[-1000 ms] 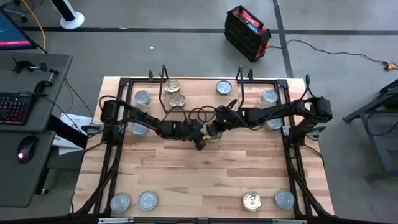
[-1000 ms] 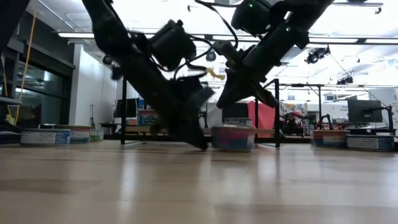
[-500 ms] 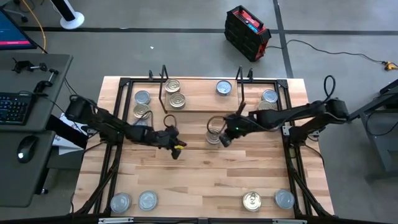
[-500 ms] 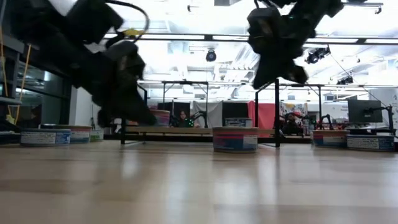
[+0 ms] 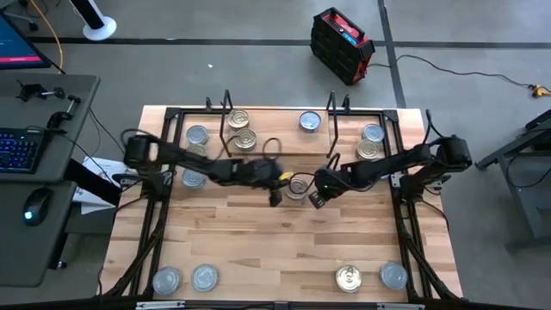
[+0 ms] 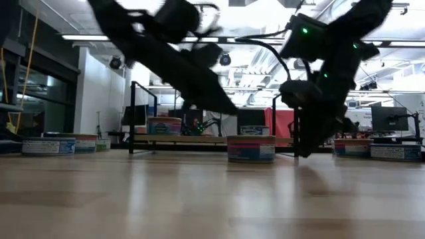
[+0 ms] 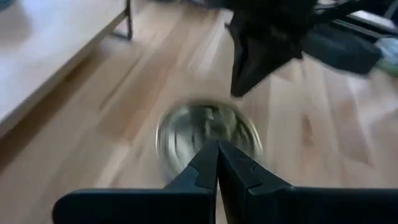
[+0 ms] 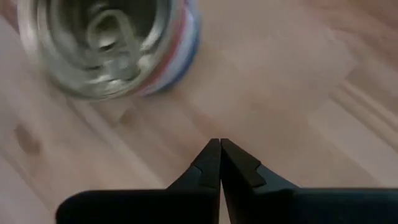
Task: Stack canned seafood by type on shelf
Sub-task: Stack the blue pink tuna can on top of the other blue pink tuna can on the shelf
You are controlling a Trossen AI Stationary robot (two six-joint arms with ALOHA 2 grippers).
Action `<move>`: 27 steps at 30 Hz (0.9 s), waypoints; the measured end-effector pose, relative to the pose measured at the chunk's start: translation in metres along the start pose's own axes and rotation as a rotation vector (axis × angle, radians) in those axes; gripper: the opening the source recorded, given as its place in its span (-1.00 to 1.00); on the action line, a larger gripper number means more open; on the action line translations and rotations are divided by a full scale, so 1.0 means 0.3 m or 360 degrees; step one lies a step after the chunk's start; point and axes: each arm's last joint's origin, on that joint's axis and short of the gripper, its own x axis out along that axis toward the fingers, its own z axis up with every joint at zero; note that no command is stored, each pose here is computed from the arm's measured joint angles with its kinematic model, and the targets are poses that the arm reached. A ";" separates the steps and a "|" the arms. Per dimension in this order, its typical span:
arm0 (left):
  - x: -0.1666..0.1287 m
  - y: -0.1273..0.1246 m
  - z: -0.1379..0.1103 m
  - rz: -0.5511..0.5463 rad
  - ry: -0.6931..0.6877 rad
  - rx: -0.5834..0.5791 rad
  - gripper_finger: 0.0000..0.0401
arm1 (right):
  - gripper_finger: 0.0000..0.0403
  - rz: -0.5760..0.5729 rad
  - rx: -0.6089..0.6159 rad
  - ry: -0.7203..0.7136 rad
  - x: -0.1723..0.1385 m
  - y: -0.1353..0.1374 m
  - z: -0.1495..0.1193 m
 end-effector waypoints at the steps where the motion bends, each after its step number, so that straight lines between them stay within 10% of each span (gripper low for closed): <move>1: 0.022 0.005 0.004 0.0010 0.0045 0.0020 -1.00 | -1.00 0.0027 0.0017 -0.0047 0.008 -0.007 -0.003; 8: 0.154 0.003 0.000 -0.0035 0.0231 0.0055 -1.00 | -1.00 0.0183 0.0109 -0.0254 0.032 -0.020 -0.008; 27: 0.099 -0.174 -0.116 -0.0124 0.0547 0.0225 -1.00 | -1.00 0.0413 -0.0099 -0.0401 0.022 0.047 -0.003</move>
